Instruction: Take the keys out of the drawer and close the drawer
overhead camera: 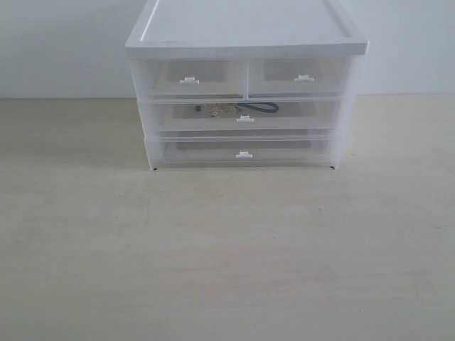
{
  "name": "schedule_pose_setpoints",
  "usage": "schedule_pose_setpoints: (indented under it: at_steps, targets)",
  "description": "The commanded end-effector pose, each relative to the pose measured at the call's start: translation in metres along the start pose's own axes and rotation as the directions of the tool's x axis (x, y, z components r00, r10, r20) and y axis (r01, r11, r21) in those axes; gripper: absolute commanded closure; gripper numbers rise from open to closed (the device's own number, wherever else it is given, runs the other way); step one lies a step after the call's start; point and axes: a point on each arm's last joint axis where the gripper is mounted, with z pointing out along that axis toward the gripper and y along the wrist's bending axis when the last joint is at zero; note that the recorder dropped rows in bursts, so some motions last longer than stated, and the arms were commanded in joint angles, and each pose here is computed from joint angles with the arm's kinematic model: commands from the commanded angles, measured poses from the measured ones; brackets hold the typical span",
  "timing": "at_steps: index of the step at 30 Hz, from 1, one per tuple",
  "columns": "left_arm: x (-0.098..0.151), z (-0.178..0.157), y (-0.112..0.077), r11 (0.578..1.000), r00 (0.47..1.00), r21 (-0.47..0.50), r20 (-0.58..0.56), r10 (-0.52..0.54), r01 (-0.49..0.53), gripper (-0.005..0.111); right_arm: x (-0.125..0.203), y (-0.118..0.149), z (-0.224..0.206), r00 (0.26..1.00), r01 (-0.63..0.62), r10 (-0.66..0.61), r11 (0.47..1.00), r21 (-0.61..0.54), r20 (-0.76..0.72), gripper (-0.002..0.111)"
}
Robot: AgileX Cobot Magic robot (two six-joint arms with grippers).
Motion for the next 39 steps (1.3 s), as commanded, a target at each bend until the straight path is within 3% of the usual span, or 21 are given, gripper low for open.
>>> schedule_pose_setpoints:
  at_steps: [1,12,13,16,20,21,22,25,26,27,28,29,31,33,37,39]
  targets:
    - [-0.004,-0.001,-0.002,0.999,0.999,0.016,0.030,-0.031,0.030,0.103,-0.001,-0.001,0.000,1.000,0.011,-0.011,1.000,0.009,0.010,0.108]
    - [-0.006,-0.001,-0.003,0.997,0.996,0.034,0.047,-0.075,0.074,0.103,-0.001,-0.001,0.000,1.000,0.011,-0.011,1.000,0.009,0.010,0.108]
    - [-0.006,-0.001,-0.005,0.992,0.992,0.055,0.042,-0.120,0.118,0.103,-0.001,-0.001,0.000,1.000,0.011,-0.011,1.000,0.009,0.010,0.108]
    - [-0.007,-0.002,-0.011,0.987,0.992,0.116,0.050,-0.120,0.113,0.103,-0.001,-0.001,0.000,1.000,0.025,-0.026,1.000,0.014,0.011,0.108]
    - [-0.017,0.009,-0.019,0.983,0.997,0.168,0.006,-0.076,0.074,0.103,-0.013,0.001,-0.001,0.981,0.130,-0.129,0.992,0.007,0.148,0.108]
    - [-0.023,0.014,-0.021,0.983,0.999,0.175,-0.008,-0.045,0.046,0.103,-0.020,0.004,-0.003,0.972,0.067,-0.058,0.997,-0.032,0.228,0.108]
    - [-0.032,0.023,-0.024,0.984,1.000,0.177,-0.031,-0.004,0.010,0.103,-0.031,0.008,-0.006,0.934,-0.106,0.142,0.986,-0.126,0.328,0.108]
    - [-0.051,0.041,-0.031,0.979,0.992,0.193,-0.089,0.087,-0.069,0.103,-0.048,0.009,-0.015,0.796,-0.297,0.405,0.909,-0.292,0.450,0.108]
    - [-0.058,0.053,-0.033,0.974,0.983,0.205,-0.135,0.125,-0.096,0.103,-0.055,0.009,-0.020,0.712,-0.348,0.504,0.858,-0.377,0.489,0.108]
    - [-0.067,0.067,-0.038,0.961,0.964,0.237,-0.188,0.188,-0.141,0.103,-0.060,0.009,-0.024,0.606,-0.438,0.652,0.752,-0.493,0.456,0.108]
    - [-0.071,0.074,-0.040,0.951,0.951,0.258,-0.209,0.228,-0.171,0.103,-0.062,0.011,-0.025,0.581,-0.449,0.686,0.718,-0.531,0.437,0.108]
    - [-0.077,0.085,-0.043,0.940,0.934,0.286,-0.246,0.261,-0.187,0.103,-0.063,0.013,-0.027,0.590,-0.418,0.678,0.722,-0.552,0.439,0.108]
    - [-0.084,0.101,-0.046,0.926,0.912,0.317,-0.281,0.297,-0.204,0.103,-0.072,0.021,-0.033,0.664,-0.284,0.575,0.786,-0.550,0.479,0.108]
    - [-0.093,0.122,-0.047,0.927,0.903,0.320,-0.310,0.298,-0.195,0.103,-0.085,0.031,-0.042,0.710,-0.197,0.528,0.785,-0.588,0.467,0.108]
    - [-0.105,0.159,-0.047,0.906,0.873,0.341,-0.327,0.363,-0.250,0.103,-0.109,0.043,-0.031,0.829,-0.188,0.447,0.788,-0.586,0.336,0.108]
    - [-0.105,0.180,-0.046,0.881,0.843,0.370,-0.334,0.422,-0.294,0.103,-0.117,0.047,-0.012,0.878,-0.245,0.429,0.783,-0.572,0.211,0.108]
